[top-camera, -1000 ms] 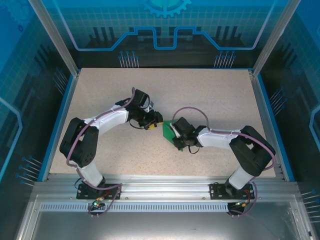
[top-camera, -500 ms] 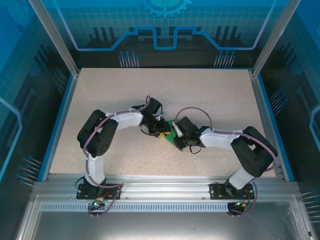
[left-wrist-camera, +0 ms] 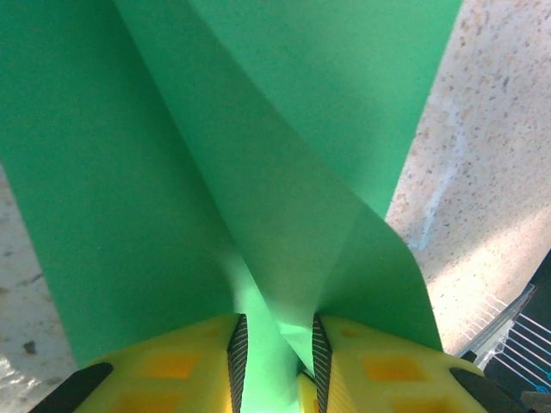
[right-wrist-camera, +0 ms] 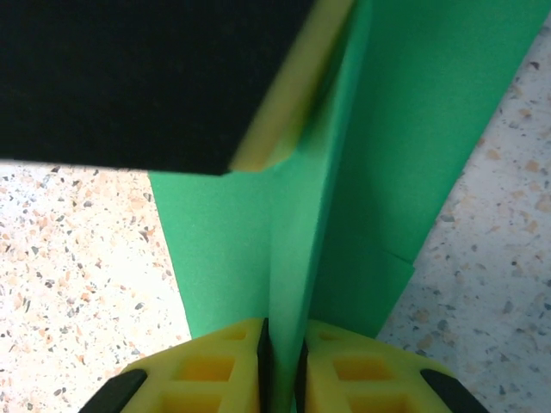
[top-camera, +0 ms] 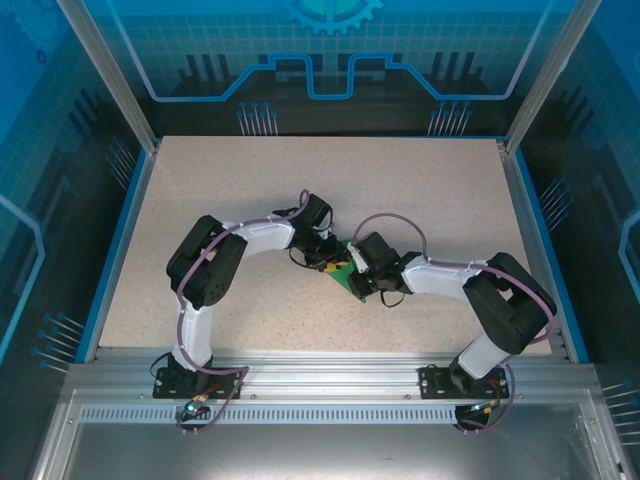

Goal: Fold a paper plane with a square sheet of paper (fold left side to right side)
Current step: Fourth fold the wing at the center of the table.

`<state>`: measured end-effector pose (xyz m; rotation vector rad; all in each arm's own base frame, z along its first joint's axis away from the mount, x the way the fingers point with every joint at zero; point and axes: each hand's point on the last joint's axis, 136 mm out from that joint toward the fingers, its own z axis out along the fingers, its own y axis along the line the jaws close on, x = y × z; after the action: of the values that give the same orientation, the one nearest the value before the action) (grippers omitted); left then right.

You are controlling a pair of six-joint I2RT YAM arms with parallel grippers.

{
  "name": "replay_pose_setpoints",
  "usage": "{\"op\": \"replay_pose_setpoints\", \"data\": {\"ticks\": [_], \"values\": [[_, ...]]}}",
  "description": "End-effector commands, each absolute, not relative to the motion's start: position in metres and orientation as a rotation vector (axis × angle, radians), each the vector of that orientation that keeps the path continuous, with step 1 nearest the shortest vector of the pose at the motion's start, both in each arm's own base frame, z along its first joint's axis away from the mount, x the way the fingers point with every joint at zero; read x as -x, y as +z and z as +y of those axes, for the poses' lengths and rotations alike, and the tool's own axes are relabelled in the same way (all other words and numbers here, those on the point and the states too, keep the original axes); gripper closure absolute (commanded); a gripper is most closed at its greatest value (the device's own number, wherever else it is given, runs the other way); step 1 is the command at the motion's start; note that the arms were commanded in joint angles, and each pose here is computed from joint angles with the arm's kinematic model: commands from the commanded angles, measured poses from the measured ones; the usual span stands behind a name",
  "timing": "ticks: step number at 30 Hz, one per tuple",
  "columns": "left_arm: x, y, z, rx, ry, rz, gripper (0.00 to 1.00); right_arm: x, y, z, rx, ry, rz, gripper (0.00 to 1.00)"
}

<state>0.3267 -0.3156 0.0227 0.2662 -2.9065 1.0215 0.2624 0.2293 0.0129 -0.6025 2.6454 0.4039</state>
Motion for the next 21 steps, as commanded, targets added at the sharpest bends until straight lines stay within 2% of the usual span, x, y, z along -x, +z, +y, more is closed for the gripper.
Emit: {"op": "replay_pose_setpoints", "data": {"ticks": [1,7,13,21], "values": [[-0.325,0.018,-0.32,-0.264,1.008,-2.886,0.7,-0.251,0.002,0.217,0.575,0.412,2.713,0.81],[-0.324,0.012,-0.319,-0.272,0.991,-2.887,0.7,-0.249,0.012,0.223,0.57,0.525,2.697,0.75],[-0.324,0.012,-0.318,-0.272,0.99,-2.888,0.7,-0.249,0.01,0.222,0.556,0.549,2.712,0.77],[-0.323,0.009,-0.316,-0.273,0.972,-2.894,0.7,-0.249,0.025,0.22,0.542,0.548,2.69,0.73]]}}
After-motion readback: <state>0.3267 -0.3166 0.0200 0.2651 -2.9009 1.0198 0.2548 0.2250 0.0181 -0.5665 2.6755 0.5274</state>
